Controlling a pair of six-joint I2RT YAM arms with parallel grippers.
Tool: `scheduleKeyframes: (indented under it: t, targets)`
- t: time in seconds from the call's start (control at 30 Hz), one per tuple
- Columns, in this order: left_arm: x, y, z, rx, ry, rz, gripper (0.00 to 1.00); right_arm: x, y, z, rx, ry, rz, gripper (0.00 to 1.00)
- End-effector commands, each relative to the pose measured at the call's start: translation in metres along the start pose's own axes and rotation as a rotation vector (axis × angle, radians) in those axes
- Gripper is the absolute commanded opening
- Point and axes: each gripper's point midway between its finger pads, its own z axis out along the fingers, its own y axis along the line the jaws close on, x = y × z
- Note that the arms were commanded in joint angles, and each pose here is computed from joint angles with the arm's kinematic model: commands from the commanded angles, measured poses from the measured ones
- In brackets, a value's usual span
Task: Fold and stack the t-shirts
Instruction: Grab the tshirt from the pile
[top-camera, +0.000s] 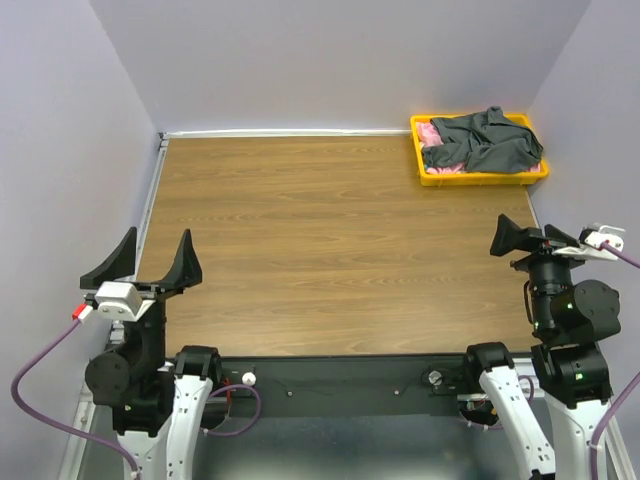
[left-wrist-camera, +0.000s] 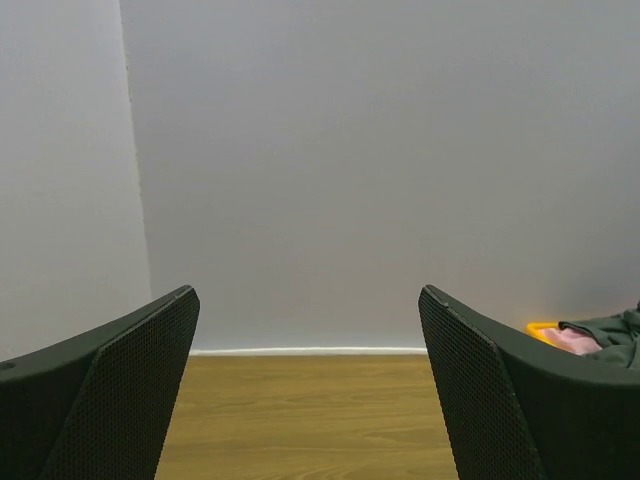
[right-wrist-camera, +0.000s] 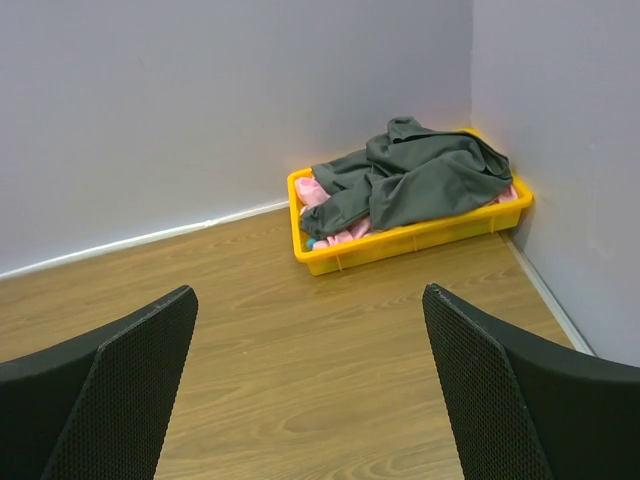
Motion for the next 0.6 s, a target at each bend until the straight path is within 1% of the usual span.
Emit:
scheduleKeyframes:
  t: [0.0, 0.13, 0.23, 0.27, 0.37, 0.4, 0.43, 0.47, 0.5, 0.53, 0.57]
  targets:
    - [0.008, 0.003, 0.002, -0.017, 0.010, 0.005, 0.98, 0.007, -0.002, 0.010, 0.028, 0.013, 0.008, 1.00]
    - [0.021, 0.009, -0.001, -0.050, 0.044, -0.003, 0.98, 0.017, 0.016, 0.024, -0.055, 0.046, 0.033, 1.00]
    - [0.034, 0.026, -0.008, -0.160, 0.076, -0.048, 0.98, 0.029, 0.023, 0.045, -0.061, 0.079, 0.060, 1.00]
    - [0.037, 0.030, -0.010, -0.181, 0.087, -0.045, 0.98, 0.041, 0.020, 0.058, -0.017, 0.123, 0.084, 1.00]
    - [0.043, 0.026, -0.011, -0.157, 0.108, -0.035, 0.98, 0.061, 0.006, 0.082, 0.115, 0.186, 0.131, 1.00]
    - [0.043, 0.025, -0.011, -0.148, 0.109, -0.034, 0.98, 0.058, 0.002, 0.091, 0.160, 0.185, 0.131, 1.00]
    - [0.046, 0.023, -0.011, -0.138, 0.117, -0.039, 0.98, 0.082, -0.003, 0.110, 0.214, 0.259, 0.113, 1.00]
    - [0.050, 0.019, -0.010, -0.118, 0.129, -0.043, 0.98, 0.088, -0.006, 0.120, 0.251, 0.280, 0.106, 1.00]
    - [0.051, 0.017, -0.011, -0.106, 0.127, -0.048, 0.98, 0.078, -0.009, 0.132, 0.290, 0.263, 0.100, 1.00]
    - [0.056, 0.017, -0.011, -0.107, 0.134, -0.059, 0.98, 0.107, -0.015, 0.151, 0.343, 0.339, 0.061, 1.00]
    - [0.057, 0.016, -0.011, -0.104, 0.133, -0.066, 0.98, 0.109, -0.018, 0.161, 0.378, 0.346, 0.051, 1.00]
